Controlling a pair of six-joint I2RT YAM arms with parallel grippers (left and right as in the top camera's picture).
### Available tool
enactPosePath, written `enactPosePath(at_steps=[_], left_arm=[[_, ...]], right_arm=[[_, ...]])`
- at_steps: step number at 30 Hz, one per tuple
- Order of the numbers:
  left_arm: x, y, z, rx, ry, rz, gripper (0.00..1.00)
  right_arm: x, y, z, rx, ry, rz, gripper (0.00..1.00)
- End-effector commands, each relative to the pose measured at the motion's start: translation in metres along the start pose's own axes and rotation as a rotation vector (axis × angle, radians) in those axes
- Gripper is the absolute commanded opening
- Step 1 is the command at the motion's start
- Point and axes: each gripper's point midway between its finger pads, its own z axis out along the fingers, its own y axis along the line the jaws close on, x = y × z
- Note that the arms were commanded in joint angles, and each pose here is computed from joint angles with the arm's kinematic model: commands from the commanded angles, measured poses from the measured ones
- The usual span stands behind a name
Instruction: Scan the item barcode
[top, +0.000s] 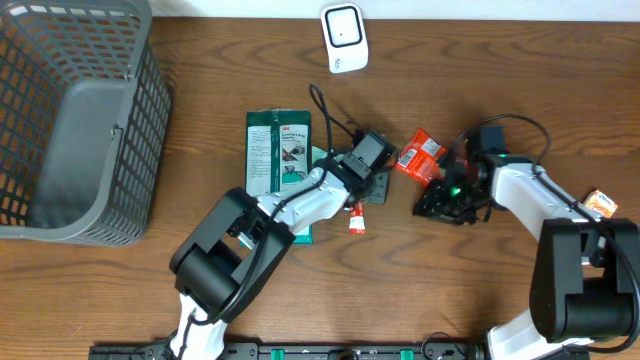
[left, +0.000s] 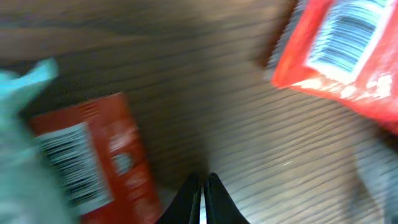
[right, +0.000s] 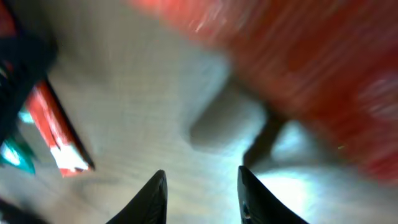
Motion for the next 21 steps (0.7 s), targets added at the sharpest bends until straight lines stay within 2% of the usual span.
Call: enactPosePath(at_steps=[1, 7, 11, 15, 21], left_arm=[[-0.004, 0.005, -0.014, 0.002, 0.004, 0.046, 0.08], [-0.017, -0.024, -0.043, 0.141, -0.03, 0.059, 0.08], [-0.03, -0.042, -0.046, 0.221, -0.074, 0.015, 0.08], [-0.044, -0.054, -0.039, 0.266, -0.141, 0.019, 0.08], [-0.057, -0.07, -0.013, 0.327, -0.225, 0.022, 0.08]], right_arm=[[-0.005, 0.025, -0.021, -0.033, -0.041, -0.105, 0.37], [-0.042, 0.053, -0.105, -0.022, -0.239, -0.199, 0.52], [-0.08, 0.037, -0.159, 0.061, -0.414, -0.16, 0.5], [-0.103, 0.021, -0.17, 0.043, -0.486, -0.127, 0.47], [-0.141, -0.004, -0.143, 0.053, -0.498, -0.127, 0.51]])
